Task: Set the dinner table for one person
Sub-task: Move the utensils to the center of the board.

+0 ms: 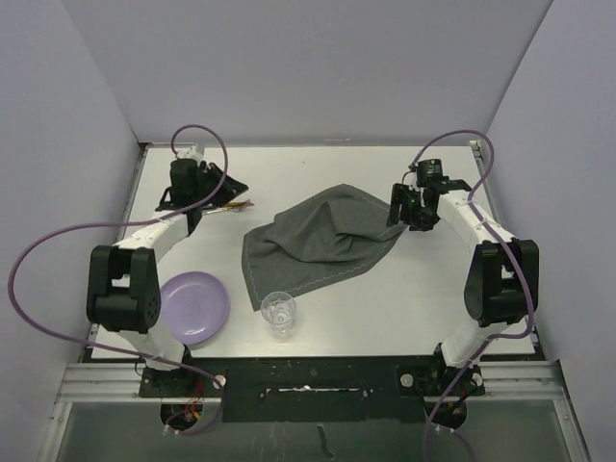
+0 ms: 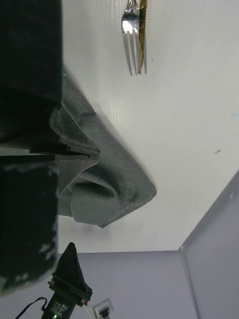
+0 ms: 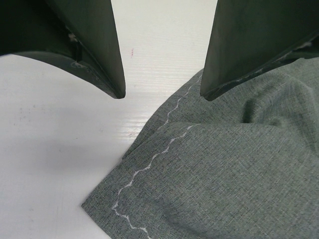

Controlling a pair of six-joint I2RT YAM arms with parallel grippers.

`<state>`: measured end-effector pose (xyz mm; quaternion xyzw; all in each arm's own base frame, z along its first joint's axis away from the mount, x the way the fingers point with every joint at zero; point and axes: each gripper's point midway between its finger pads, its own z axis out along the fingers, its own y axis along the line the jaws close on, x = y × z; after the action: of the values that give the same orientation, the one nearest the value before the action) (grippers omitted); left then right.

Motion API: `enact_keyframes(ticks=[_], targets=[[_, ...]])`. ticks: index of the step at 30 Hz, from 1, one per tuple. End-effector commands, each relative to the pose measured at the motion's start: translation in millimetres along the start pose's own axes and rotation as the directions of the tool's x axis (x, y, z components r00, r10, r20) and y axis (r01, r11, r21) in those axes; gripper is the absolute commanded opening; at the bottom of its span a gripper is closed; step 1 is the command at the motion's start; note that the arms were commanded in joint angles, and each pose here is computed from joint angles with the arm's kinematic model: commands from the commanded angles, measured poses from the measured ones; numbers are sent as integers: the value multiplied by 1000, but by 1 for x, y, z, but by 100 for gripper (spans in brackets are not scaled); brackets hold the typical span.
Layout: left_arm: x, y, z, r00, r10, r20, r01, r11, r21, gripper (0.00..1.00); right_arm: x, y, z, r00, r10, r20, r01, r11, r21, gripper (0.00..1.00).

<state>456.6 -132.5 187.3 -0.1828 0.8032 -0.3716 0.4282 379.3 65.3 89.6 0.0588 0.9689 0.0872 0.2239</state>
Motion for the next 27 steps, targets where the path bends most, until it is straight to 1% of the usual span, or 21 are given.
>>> enact_keyframes(ticks=[1,8,13,21,27], targets=[[12,-18,40,999,4,-44,-1,997,77,0,-16,9,-22,996,-22,83,24,999,-29,62],[38,-10,95,993,17,-118,-12,999,45,0,-16,9,-21,996,-24,81,26,999,-34,62],[54,13,126,984,6,-177,-10,1000,-23,0,-14,7,-17,997,-28,70,29,999,-23,62],[67,57,140,976,-8,-219,-29,986,-164,0,-13,5,-13,998,-25,61,27,999,-25,62],[70,81,144,976,-4,-218,-49,970,-239,0,-10,5,-11,998,-26,54,28,999,-30,62]])
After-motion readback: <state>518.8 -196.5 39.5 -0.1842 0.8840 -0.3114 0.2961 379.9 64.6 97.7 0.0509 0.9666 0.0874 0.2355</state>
